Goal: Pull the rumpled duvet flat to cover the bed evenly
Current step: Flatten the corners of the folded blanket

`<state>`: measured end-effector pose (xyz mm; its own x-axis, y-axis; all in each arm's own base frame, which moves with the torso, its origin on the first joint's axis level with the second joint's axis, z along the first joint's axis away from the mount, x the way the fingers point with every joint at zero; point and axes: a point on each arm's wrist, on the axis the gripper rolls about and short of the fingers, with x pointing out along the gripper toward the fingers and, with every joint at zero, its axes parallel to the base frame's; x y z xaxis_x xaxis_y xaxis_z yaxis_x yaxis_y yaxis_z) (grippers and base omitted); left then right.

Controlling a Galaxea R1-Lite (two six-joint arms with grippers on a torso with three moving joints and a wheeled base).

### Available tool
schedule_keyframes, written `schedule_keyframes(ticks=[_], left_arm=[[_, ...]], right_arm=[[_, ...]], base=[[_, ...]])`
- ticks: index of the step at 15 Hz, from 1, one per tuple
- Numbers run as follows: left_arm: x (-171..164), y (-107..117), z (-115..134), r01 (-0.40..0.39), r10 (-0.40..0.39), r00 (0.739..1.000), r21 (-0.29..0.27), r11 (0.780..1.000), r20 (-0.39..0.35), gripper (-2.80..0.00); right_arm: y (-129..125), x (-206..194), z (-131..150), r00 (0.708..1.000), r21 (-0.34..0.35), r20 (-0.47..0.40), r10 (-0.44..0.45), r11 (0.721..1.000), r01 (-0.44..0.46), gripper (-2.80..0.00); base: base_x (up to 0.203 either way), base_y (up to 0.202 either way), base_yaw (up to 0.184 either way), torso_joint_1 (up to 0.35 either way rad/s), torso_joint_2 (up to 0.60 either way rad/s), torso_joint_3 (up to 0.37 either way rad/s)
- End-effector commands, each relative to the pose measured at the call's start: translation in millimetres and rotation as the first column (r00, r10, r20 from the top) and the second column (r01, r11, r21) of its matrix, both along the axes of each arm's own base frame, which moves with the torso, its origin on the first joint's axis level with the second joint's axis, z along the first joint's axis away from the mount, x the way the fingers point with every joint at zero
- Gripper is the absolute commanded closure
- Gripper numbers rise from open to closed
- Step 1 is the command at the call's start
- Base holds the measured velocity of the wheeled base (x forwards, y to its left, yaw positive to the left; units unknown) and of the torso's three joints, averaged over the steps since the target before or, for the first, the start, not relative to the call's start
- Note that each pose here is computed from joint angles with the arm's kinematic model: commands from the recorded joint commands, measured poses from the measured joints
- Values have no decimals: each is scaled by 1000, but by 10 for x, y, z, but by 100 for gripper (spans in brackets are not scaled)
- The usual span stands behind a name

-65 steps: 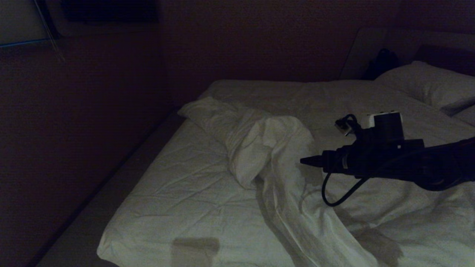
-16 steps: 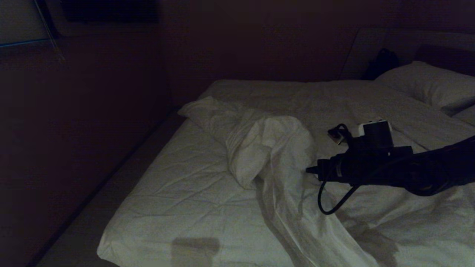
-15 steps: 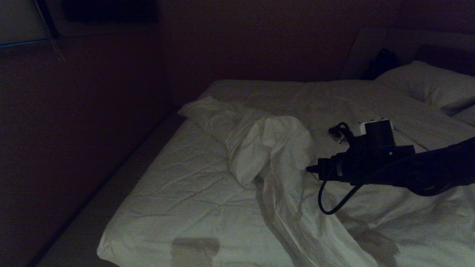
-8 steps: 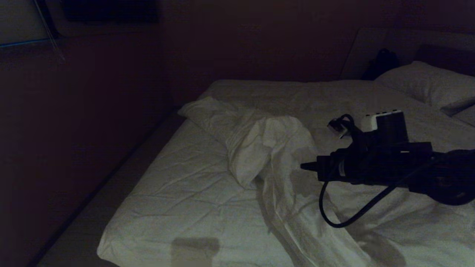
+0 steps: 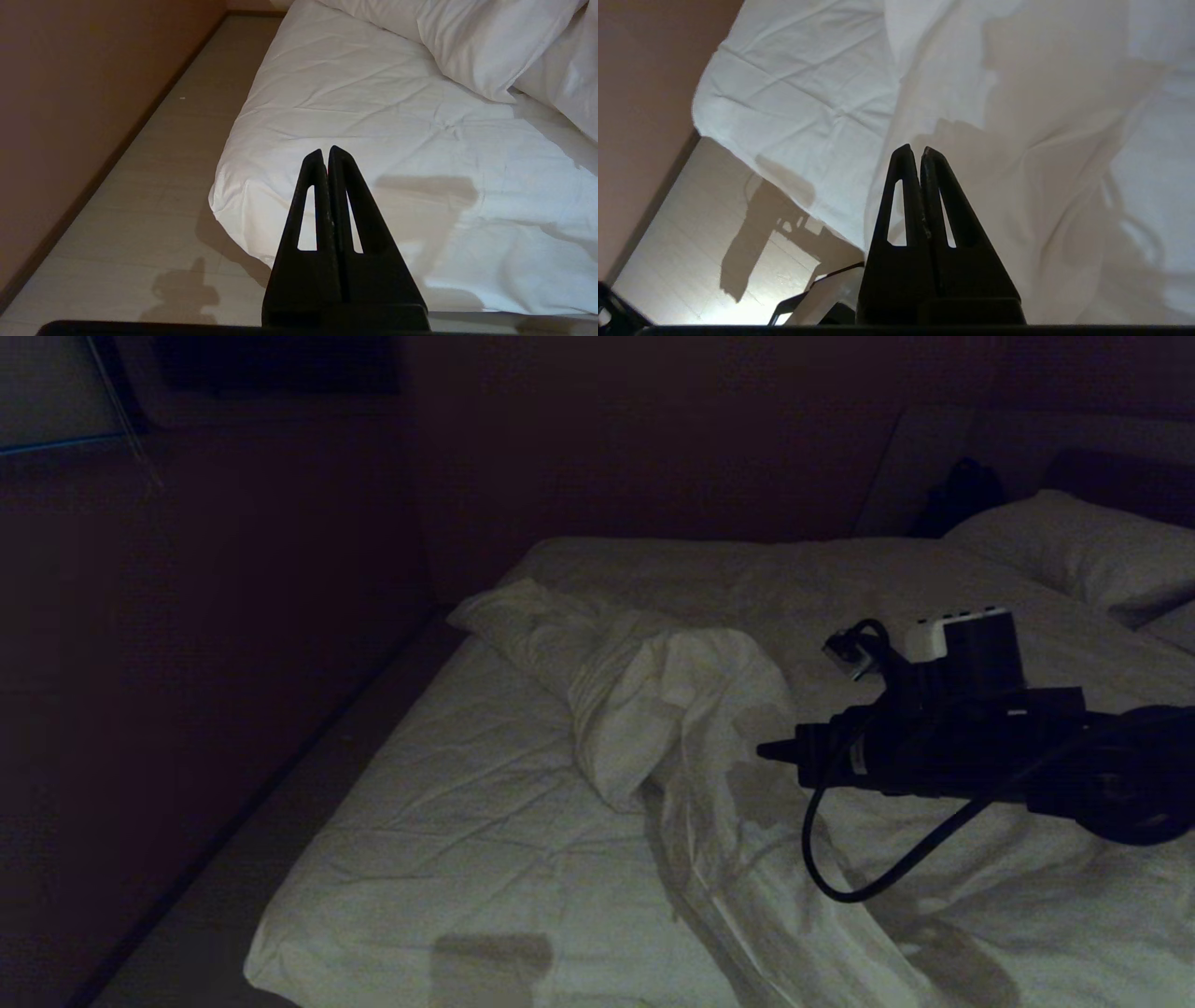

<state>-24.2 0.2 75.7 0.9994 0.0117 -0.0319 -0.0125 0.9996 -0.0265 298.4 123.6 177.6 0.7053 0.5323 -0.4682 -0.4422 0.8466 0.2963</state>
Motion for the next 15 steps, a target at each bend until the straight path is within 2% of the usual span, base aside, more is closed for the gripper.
schedule_keyframes(ticks=[1, 2, 3, 15], left_arm=[[-1, 0, 2, -1, 1, 1000, -1, 1000, 1, 0], [-1, 0, 2, -1, 1, 1000, -1, 1000, 1, 0], [0, 0, -1, -1, 1, 1000, -1, 1000, 0, 0], [0, 0, -1, -1, 1, 1000, -1, 1000, 0, 0]], right_arm=[[-6, 68, -67, 1000, -15, -13, -27, 1000, 26, 0], [-22, 99, -83, 999, -16, -17, -35, 999, 35, 0], [-48, 140, -117, 999, -20, -26, -46, 999, 46, -280], [-139, 358, -327, 993, -39, -76, -92, 995, 89, -280]], base=[[0, 0, 0, 0, 0, 0], [0, 0, 0, 0, 0, 0], [0, 0, 0, 0, 0, 0], [0, 0, 0, 0, 0, 0]])
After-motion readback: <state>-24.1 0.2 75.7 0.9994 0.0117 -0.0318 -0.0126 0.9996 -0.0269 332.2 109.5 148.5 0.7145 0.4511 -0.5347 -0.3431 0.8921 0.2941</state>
